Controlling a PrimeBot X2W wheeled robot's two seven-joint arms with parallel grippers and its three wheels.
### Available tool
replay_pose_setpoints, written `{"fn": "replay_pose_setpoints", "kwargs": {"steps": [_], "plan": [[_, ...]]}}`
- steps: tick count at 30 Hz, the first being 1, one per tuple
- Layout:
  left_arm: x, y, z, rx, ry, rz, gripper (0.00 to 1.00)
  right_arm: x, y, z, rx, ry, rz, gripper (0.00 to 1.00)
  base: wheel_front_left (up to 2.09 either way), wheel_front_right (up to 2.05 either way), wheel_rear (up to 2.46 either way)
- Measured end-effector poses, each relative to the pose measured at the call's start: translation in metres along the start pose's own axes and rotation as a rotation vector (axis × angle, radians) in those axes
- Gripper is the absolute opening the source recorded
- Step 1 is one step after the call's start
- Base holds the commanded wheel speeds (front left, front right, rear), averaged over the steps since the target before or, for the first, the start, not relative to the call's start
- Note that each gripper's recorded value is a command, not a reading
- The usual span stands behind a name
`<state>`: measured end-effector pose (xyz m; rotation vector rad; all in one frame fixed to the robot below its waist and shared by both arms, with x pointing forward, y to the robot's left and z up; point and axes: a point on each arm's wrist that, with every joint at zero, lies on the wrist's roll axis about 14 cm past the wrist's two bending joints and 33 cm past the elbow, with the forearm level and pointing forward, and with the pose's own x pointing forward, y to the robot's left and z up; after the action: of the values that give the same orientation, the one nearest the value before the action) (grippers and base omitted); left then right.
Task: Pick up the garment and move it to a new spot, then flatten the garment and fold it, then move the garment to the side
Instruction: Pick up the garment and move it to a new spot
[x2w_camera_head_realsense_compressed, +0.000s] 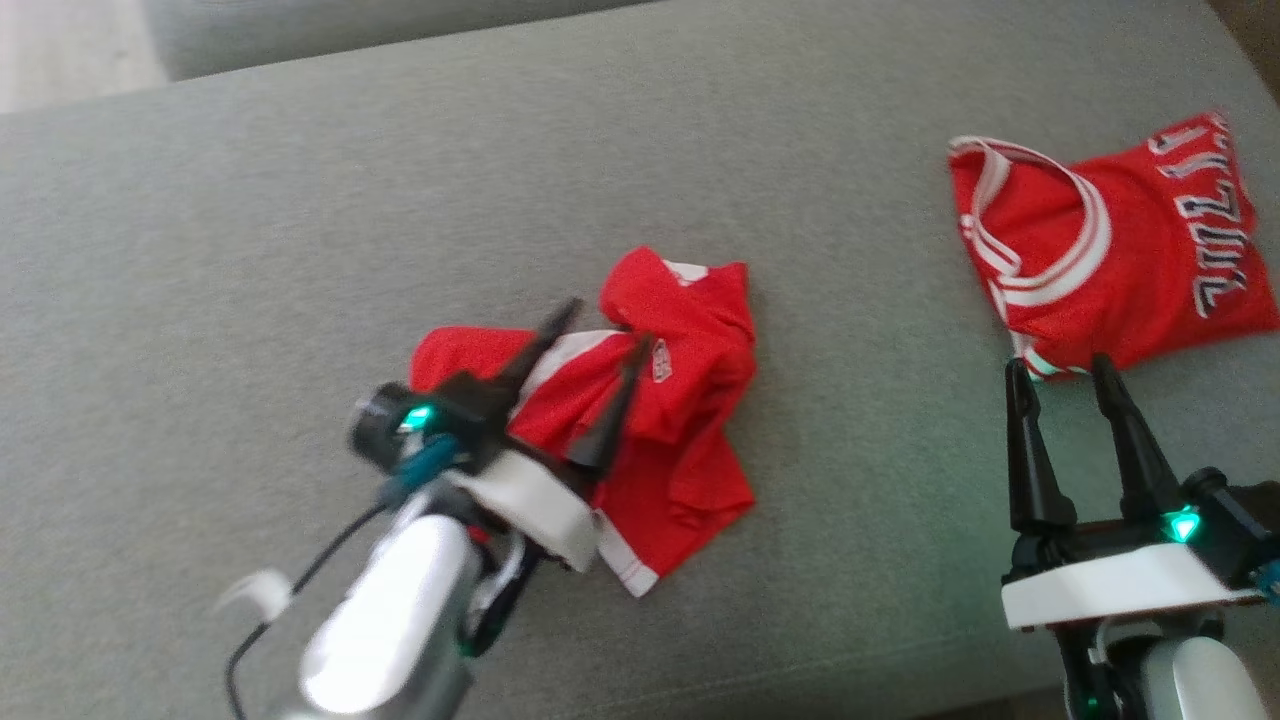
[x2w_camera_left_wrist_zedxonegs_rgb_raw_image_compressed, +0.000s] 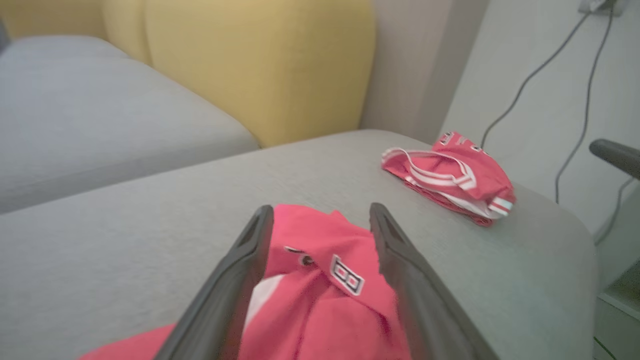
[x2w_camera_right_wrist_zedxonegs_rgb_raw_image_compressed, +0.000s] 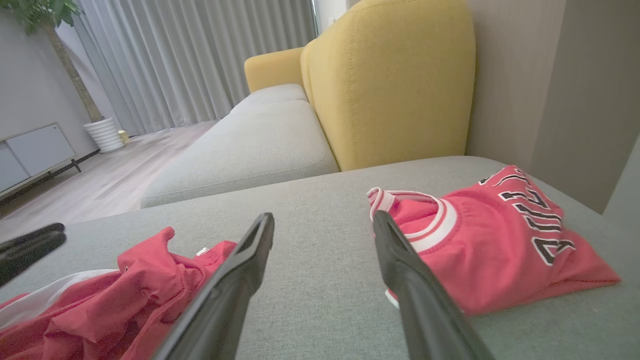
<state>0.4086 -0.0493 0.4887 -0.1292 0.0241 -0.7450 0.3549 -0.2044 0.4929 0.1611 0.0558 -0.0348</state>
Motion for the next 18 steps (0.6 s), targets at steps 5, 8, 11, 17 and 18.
{"fn": "replay_pose_setpoints", "kwargs": {"steps": [5,8,11,17,18], "plan": [[-0.039,0.058,0.023,0.046,-0.073,0.247,1.00,0.008,0.016,0.003,-0.008,-0.006,0.054,1.00,0.00,0.00,0.00],[-0.070,0.092,0.032,0.074,-0.091,0.392,1.00,0.013,0.027,0.005,-0.008,-0.006,0.088,1.00,0.00,0.00,0.00],[-0.100,0.119,0.045,0.102,-0.119,0.509,1.00,0.016,0.037,0.006,-0.012,-0.006,0.121,1.00,0.00,0.00,0.00],[-0.145,0.135,0.037,0.121,-0.082,0.601,1.00,0.017,0.049,0.007,-0.019,-0.004,0.158,1.00,0.00,0.00,0.00],[-0.150,0.135,0.035,0.116,-0.074,0.607,1.00,0.016,0.050,0.008,-0.019,-0.004,0.162,1.00,0.00,0.00,0.00]]}}
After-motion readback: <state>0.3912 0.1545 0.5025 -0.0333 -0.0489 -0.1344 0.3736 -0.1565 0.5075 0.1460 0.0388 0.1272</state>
